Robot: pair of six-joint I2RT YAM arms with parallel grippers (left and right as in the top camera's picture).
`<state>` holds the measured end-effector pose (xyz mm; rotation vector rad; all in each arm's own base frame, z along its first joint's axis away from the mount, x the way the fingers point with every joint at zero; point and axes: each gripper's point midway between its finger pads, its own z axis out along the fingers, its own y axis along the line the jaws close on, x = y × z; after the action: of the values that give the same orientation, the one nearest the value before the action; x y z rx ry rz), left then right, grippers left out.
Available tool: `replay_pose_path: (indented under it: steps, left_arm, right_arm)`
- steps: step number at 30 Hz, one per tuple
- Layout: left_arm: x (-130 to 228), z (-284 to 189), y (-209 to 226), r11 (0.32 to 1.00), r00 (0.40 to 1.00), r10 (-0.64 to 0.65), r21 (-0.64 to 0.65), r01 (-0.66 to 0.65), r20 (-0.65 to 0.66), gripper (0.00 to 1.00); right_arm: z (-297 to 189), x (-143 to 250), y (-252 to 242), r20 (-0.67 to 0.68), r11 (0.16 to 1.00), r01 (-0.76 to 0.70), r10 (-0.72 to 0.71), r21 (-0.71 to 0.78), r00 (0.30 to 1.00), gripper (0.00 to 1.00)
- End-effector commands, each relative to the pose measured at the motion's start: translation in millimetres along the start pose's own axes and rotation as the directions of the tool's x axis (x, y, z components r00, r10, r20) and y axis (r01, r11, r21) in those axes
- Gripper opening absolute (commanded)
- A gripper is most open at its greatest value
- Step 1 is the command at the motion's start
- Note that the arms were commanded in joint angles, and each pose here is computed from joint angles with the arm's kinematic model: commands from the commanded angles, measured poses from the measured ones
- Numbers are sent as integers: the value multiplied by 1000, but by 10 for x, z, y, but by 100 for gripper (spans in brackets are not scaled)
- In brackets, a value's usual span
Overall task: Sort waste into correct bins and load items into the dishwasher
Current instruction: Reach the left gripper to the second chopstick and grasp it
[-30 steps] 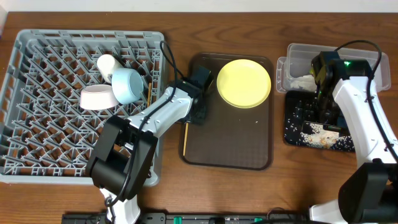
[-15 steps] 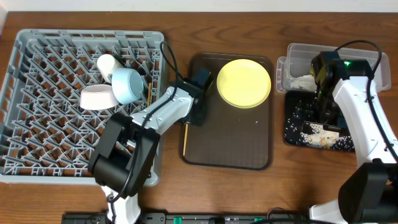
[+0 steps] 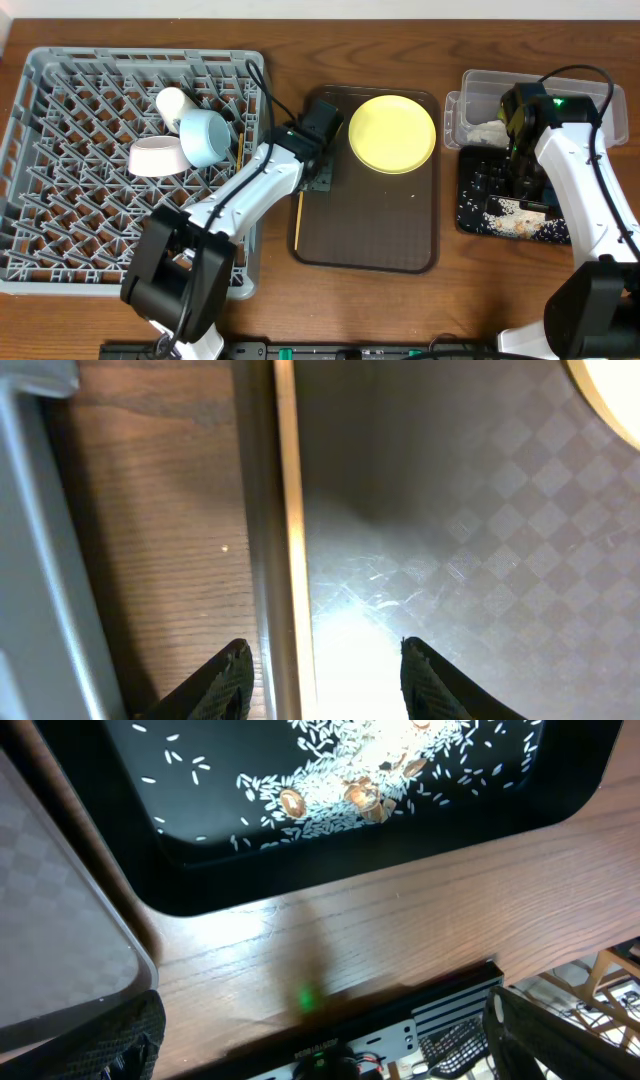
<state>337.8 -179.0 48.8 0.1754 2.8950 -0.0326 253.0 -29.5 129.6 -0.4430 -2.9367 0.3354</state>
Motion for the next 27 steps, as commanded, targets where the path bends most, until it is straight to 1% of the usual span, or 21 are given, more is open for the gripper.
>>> replay_pose_path:
  steps: [1, 9, 17, 23, 27]
  left_arm:
    - [83, 152, -4, 1000, 999, -22, -13, 22, -45, 50]
    - [202, 381, 23, 999, 994, -18, -41, 14, -109, 50]
    - [208, 393, 24, 999, 993, -18, -42, 13, -113, 50]
    - [267, 388, -100, 999, 989, -19, 29, 23, -146, 50]
    - [272, 387, -109, 999, 989, -22, 34, 28, -150, 50]
  right_arm:
    - [3, -9, -38, -1, 1000, -20, 20, 5, 1000, 99]
    - [3, 3, -42, -6, 1000, -20, 20, 7, 1000, 99]
    - [3, 4, -43, -7, 1000, -19, 19, 7, 1000, 99]
    - [3, 4, -43, -7, 1000, -20, 20, 7, 1000, 99]
    - [3, 3, -42, -6, 1000, -20, 20, 7, 1000, 99]
